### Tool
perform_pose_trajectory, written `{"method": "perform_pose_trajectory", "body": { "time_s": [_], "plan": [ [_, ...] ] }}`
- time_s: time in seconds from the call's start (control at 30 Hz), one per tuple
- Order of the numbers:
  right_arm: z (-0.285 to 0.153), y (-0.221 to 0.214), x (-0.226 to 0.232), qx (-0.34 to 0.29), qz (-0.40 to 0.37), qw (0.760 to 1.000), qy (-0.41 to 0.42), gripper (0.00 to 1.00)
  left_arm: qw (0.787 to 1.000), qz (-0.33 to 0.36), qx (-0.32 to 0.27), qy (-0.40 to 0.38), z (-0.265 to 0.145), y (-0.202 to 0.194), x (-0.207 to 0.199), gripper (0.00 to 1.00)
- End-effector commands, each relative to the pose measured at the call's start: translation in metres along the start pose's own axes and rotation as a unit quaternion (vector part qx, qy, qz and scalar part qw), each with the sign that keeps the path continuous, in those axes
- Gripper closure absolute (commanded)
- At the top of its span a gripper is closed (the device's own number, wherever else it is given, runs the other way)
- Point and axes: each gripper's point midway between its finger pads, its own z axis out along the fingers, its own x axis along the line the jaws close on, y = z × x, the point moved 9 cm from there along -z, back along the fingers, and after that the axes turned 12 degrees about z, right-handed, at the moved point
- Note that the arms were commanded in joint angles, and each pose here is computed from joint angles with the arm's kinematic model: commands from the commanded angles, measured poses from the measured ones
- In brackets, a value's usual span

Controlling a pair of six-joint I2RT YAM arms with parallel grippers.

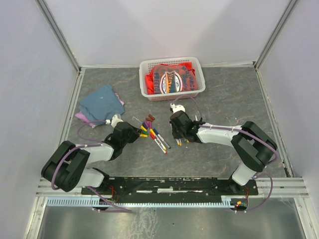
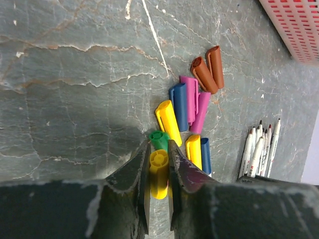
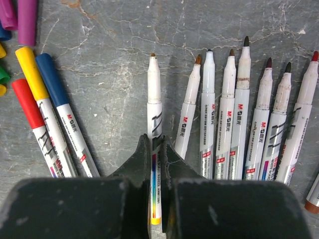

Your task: Open the pen caps

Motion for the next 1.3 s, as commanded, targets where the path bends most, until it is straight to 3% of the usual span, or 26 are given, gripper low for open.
{"method": "perform_pose_trajectory", "body": {
  "time_s": [0.0, 0.13, 0.4, 0.87, 1.1, 1.27],
  "plan": [
    [0.005, 0.014, 0.01, -0.028, 0.01, 1.0, -0.004, 0.97, 0.999, -0.023, -0.01, -0.032, -0.002, 0.002, -0.008, 0.75],
    [0.01, 0.013, 0.007, -0.027, 0.006, 0.999, -0.022, 0.93, 0.999, -0.019, -0.01, -0.029, -0.003, 0.002, -0.007, 0.61],
    [0.011, 0.014, 0.002, -0.031, -0.008, 0.998, -0.054, 0.81, 0.999, -0.018, -0.005, -0.029, -0.003, 0.0, -0.005, 0.53],
    [-0.02, 0.026, 0.022, -0.078, -0.061, 0.994, -0.048, 0.64, 0.999, -0.013, -0.029, -0.035, -0.009, 0.011, -0.012, 0.51],
    [-0.036, 0.027, 0.038, -0.091, -0.084, 0.992, -0.022, 0.62, 0.998, -0.006, -0.045, -0.034, -0.015, 0.018, -0.014, 0.48],
    [-0.033, 0.019, 0.048, -0.067, -0.098, 0.993, 0.017, 0.61, 0.998, -0.004, -0.053, -0.041, -0.018, 0.022, -0.017, 0.48]
  ]
}}
